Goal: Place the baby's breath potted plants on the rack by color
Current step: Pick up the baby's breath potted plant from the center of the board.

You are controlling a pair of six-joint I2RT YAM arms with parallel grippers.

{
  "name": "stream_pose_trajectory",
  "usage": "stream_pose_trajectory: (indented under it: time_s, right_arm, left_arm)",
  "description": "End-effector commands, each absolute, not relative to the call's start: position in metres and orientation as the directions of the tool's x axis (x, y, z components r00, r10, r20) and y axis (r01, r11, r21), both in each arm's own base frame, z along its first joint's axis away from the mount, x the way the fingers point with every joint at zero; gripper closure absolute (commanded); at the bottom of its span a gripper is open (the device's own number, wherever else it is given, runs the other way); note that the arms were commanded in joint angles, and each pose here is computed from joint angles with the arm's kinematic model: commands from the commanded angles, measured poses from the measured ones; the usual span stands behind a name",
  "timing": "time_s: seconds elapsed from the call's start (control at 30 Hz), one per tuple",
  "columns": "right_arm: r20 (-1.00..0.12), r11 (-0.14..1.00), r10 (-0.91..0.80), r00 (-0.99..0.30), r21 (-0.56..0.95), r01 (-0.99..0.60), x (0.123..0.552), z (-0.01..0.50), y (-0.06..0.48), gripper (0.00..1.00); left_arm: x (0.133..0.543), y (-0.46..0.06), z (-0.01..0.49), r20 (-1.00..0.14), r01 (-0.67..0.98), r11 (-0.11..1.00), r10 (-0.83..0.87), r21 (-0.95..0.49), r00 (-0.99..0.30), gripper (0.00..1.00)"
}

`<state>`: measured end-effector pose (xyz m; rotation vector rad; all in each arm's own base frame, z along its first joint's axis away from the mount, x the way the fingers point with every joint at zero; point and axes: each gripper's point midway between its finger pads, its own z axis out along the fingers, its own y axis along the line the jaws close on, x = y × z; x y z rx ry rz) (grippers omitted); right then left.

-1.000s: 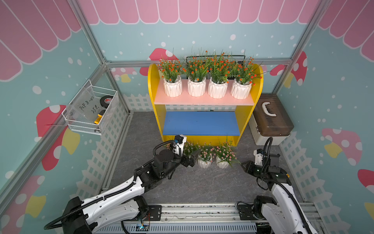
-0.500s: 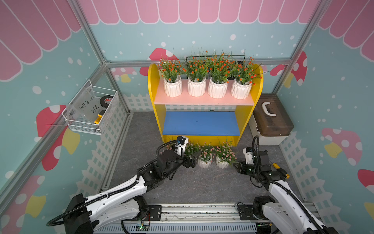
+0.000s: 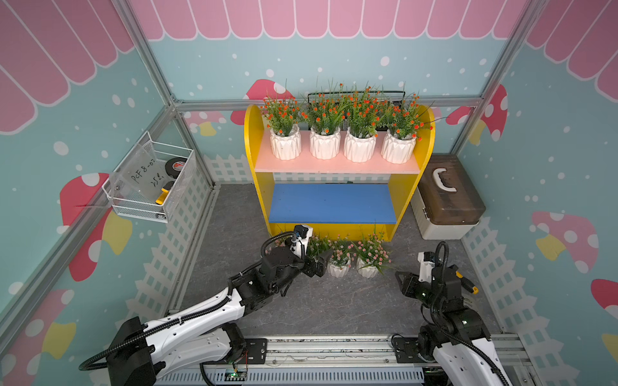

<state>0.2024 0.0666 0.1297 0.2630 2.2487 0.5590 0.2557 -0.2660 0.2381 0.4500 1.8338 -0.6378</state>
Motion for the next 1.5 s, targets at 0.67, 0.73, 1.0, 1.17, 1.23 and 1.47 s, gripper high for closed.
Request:
stream_pose_trajectory:
  time_s: [0.67, 0.73, 1.0, 1.17, 1.23, 1.47]
  right_arm:
    - [-0.627, 0.903, 0.246, -0.739, 0.426, -0.062, 0.252, 0.106, 0.086, 0.73]
    - [-0.640, 0.904, 0.239, -0.730, 0.422, -0.073, 0.259, 0.113, 0.088, 0.73]
    - [-0.652, 0.906, 0.216, -0.727, 0.412, -0.100, 0.279, 0.123, 0.093, 0.75]
    - [-0.646, 0.902, 0.211, -0.733, 0.418, -0.108, 0.287, 0.122, 0.097, 0.76]
    - [-0.645, 0.900, 0.211, -0.735, 0.422, -0.112, 0.290, 0.122, 0.098, 0.77]
    - [-0.628, 0.893, 0.206, -0.750, 0.434, -0.119, 0.296, 0.117, 0.103, 0.78]
  left_arm:
    - [0.257, -0.276, 0.251, -0.944, 0.593, 0.774, -0.017, -0.221, -0.330, 0.01]
    - [0.257, -0.274, 0.251, -0.944, 0.590, 0.777, -0.017, -0.220, -0.330, 0.02]
    - [0.257, -0.271, 0.250, -0.944, 0.582, 0.783, -0.019, -0.219, -0.330, 0.01]
    - [0.256, -0.269, 0.250, -0.945, 0.580, 0.785, -0.019, -0.217, -0.328, 0.01]
    - [0.256, -0.268, 0.249, -0.944, 0.577, 0.788, -0.017, -0.215, -0.328, 0.01]
    - [0.257, -0.266, 0.246, -0.944, 0.568, 0.795, -0.016, -0.211, -0.329, 0.01]
